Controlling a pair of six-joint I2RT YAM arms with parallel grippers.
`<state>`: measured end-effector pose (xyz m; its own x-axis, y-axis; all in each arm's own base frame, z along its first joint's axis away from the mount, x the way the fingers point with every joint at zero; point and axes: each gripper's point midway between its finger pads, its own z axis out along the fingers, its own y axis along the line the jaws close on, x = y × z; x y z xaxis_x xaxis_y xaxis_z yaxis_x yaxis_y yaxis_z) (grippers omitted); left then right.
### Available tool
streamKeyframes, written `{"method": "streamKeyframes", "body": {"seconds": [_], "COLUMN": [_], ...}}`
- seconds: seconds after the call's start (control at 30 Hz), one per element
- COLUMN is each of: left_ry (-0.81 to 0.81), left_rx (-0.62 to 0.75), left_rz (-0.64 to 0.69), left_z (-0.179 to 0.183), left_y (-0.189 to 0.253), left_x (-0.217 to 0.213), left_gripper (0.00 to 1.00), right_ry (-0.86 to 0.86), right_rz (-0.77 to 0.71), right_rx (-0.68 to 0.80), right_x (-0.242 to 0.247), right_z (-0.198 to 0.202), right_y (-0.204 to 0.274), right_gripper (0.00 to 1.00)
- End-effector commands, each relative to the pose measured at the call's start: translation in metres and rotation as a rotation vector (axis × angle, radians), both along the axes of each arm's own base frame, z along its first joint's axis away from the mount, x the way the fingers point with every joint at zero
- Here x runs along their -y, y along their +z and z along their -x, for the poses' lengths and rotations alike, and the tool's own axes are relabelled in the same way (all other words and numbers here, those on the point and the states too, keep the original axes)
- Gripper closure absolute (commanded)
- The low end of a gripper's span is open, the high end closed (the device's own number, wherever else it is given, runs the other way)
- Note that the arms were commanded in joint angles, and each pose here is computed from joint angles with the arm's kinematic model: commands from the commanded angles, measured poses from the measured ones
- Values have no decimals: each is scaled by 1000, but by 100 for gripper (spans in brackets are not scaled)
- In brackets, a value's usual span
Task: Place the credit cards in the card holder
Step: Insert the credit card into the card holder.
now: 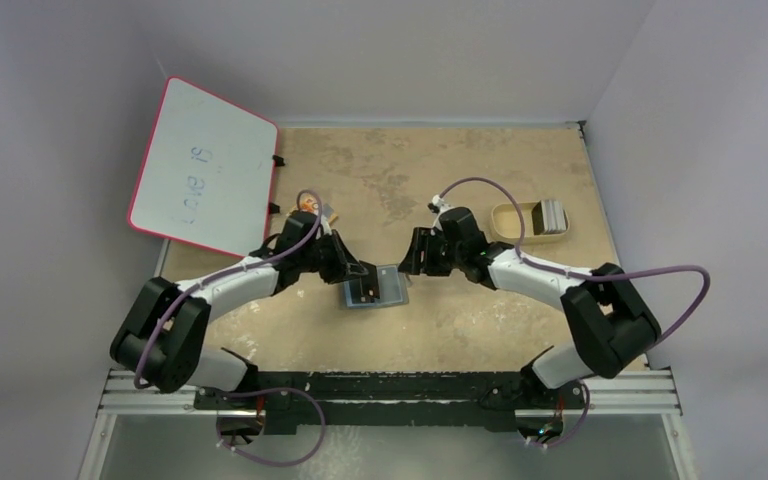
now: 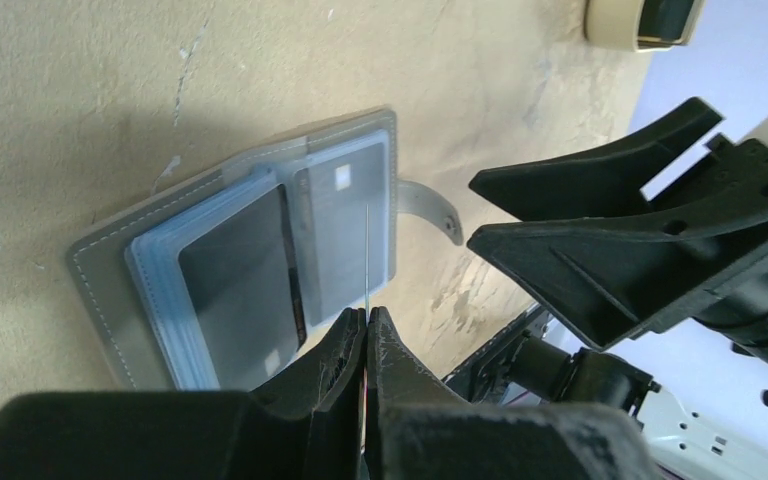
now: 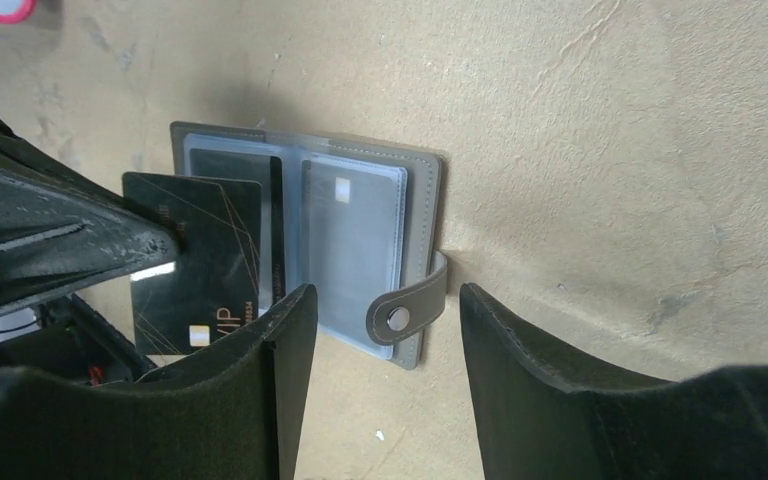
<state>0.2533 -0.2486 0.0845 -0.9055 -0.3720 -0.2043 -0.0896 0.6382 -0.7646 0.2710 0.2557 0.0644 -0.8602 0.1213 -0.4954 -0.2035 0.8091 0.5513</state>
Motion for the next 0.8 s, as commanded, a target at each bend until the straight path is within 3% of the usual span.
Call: {"method": "streamKeyframes", "body": {"seconds": [0.0, 0.5, 0.77], "left_ry": [-34, -47, -31], "left_rx": [5, -81, -67], "left_rz": [-17, -115, -104], "left_z": [1, 11, 7], "left_y": [-12, -51, -53], "left_x": [4, -7, -5], "left_gripper": [100, 100, 100], "right_ry": [25, 41, 33], "right_rz": [63, 117, 130], "right_rx": [53, 32, 27], "right_x": [-4, -10, -6], "right_z": [-10, -6, -3], "right_y": [6, -15, -20], "right_gripper": [45, 76, 85]}}
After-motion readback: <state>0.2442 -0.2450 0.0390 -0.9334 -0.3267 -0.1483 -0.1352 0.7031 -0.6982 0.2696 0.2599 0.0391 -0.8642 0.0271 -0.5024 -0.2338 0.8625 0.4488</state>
